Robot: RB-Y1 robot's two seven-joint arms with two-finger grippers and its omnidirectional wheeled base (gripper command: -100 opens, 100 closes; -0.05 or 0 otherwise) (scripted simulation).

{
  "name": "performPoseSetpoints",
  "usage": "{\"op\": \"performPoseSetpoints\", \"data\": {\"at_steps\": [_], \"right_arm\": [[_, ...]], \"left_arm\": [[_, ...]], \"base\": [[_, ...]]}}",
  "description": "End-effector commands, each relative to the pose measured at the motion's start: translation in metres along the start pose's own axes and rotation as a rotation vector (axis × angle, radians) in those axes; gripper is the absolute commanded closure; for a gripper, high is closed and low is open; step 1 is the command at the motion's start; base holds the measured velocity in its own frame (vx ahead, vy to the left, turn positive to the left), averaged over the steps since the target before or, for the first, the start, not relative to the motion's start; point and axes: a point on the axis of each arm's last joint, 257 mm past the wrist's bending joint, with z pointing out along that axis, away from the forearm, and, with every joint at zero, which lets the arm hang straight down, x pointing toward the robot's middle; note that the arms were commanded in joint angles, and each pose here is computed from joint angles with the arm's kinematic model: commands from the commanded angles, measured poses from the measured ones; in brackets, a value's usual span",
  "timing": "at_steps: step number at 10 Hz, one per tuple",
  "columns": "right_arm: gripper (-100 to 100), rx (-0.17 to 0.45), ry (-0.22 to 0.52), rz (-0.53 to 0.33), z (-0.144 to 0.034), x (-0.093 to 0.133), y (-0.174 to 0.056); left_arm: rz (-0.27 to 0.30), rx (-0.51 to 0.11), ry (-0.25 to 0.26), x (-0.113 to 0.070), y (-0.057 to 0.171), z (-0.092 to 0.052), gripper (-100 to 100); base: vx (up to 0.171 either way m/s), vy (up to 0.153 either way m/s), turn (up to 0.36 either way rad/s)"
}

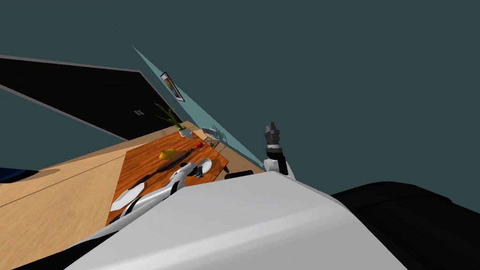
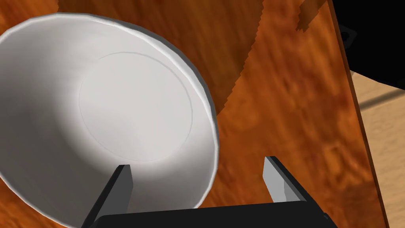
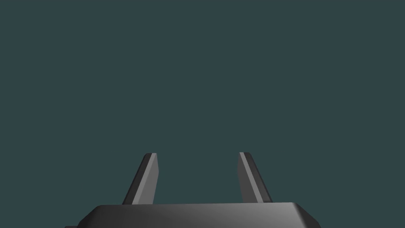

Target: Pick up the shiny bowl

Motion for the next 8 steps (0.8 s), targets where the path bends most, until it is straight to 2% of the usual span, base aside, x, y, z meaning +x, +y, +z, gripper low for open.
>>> {"op": "performPoseSetpoints", "data": {"at_steps": [1, 2, 4, 5, 6, 8], "right_arm": [[0, 0.000, 0.000, 0.000, 0.000, 0.000, 0.000], [0, 0.000, 0.000, 0.000, 0.000, 0.000, 0.000], [0, 0.000, 0.000, 0.000, 0.000, 0.000, 0.000], [0, 0.000, 0.000, 0.000, 0.000, 0.000, 0.000], [0, 0.000, 0.000, 0.000, 0.000, 0.000, 0.000], [0, 0.000, 0.000, 0.000, 0.000, 0.000, 0.000]], "left_arm": [[0.021, 0.000, 0.001, -0.001, 0.000, 0.001, -100], [0.001, -0.006, 0.008, -0.014, 0.011, 0.002, -100], [0.053, -0.006, 0.008, -0.014, 0.011, 0.002, -100], [0.021, -0.009, 0.016, -0.027, 0.022, 0.004, -100], [0.039, -0.009, 0.016, -0.027, 0.022, 0.004, -100], [0.091, -0.009, 0.016, -0.027, 0.022, 0.004, -100]], "base": [[0.005, -0.014, -0.034], [0.116, -0.040, 0.196], [0.100, -0.046, 0.097], [0.120, -0.071, 0.258], [0.060, -0.084, 0.237], [-0.001, 0.001, -0.003]]}}
